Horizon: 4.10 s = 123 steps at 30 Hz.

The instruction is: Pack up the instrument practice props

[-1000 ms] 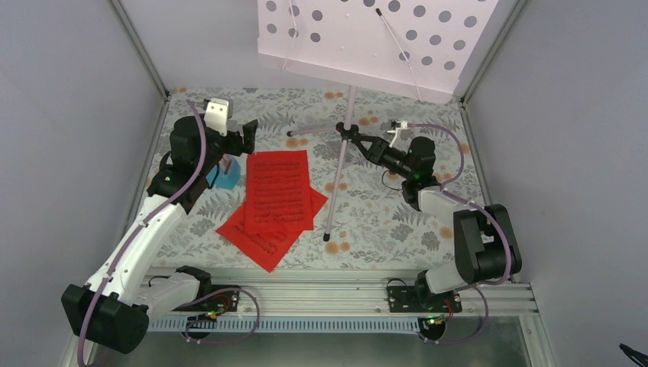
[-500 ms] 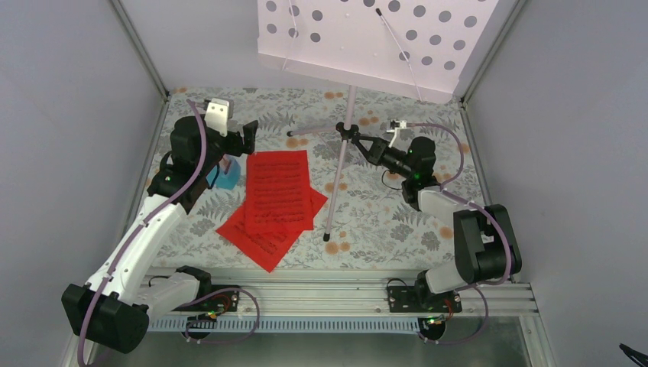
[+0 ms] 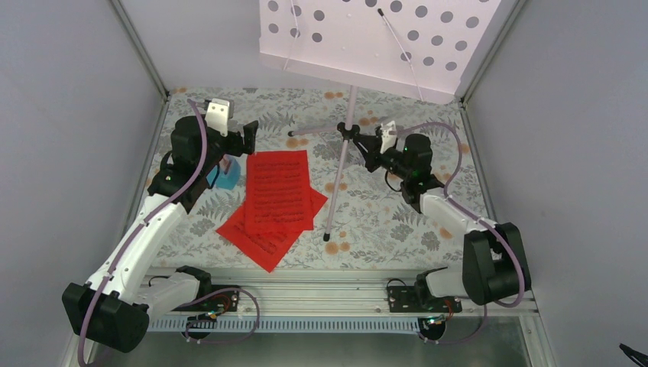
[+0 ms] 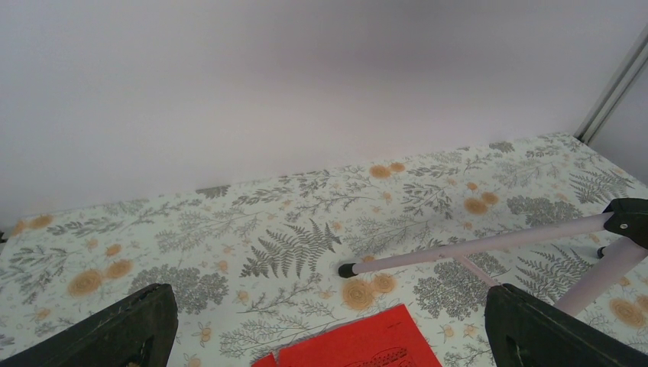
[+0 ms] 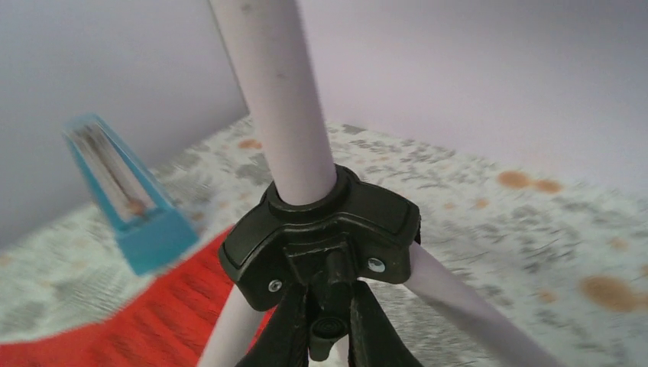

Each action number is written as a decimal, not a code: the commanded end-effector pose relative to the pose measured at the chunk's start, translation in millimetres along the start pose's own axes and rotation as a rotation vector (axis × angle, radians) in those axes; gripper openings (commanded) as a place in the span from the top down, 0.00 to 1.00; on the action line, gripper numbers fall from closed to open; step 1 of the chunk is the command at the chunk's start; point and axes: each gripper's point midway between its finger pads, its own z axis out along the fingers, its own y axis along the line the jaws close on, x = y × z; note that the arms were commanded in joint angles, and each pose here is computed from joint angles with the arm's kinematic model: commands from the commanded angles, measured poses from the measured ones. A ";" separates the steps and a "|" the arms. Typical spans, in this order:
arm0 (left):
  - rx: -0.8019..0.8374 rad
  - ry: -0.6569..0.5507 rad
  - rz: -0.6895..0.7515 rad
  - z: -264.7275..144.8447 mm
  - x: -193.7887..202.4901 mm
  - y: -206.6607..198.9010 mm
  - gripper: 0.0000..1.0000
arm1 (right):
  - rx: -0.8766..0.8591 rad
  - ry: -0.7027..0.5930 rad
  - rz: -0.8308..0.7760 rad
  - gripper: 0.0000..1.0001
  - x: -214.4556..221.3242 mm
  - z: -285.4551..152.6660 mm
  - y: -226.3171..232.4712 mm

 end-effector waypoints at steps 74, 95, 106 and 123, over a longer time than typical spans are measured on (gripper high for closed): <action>0.009 -0.025 -0.011 -4.4 -8.9 -1.4 0.00 | -0.190 -0.154 1.362 0.67 -21.0 1.2 0.9; 0.009 -0.023 -0.011 -4.4 -8.5 -1.4 0.00 | -0.127 -0.175 1.279 0.66 -23.7 -4.6 -2.6; 0.011 -0.025 -0.010 -4.7 -9.0 -1.8 0.00 | -0.101 -0.164 1.273 0.72 -19.0 -4.5 -4.9; 0.006 -0.023 -0.010 -4.0 -8.5 -0.7 0.00 | -0.085 -0.154 1.219 0.96 -17.1 -4.5 -5.0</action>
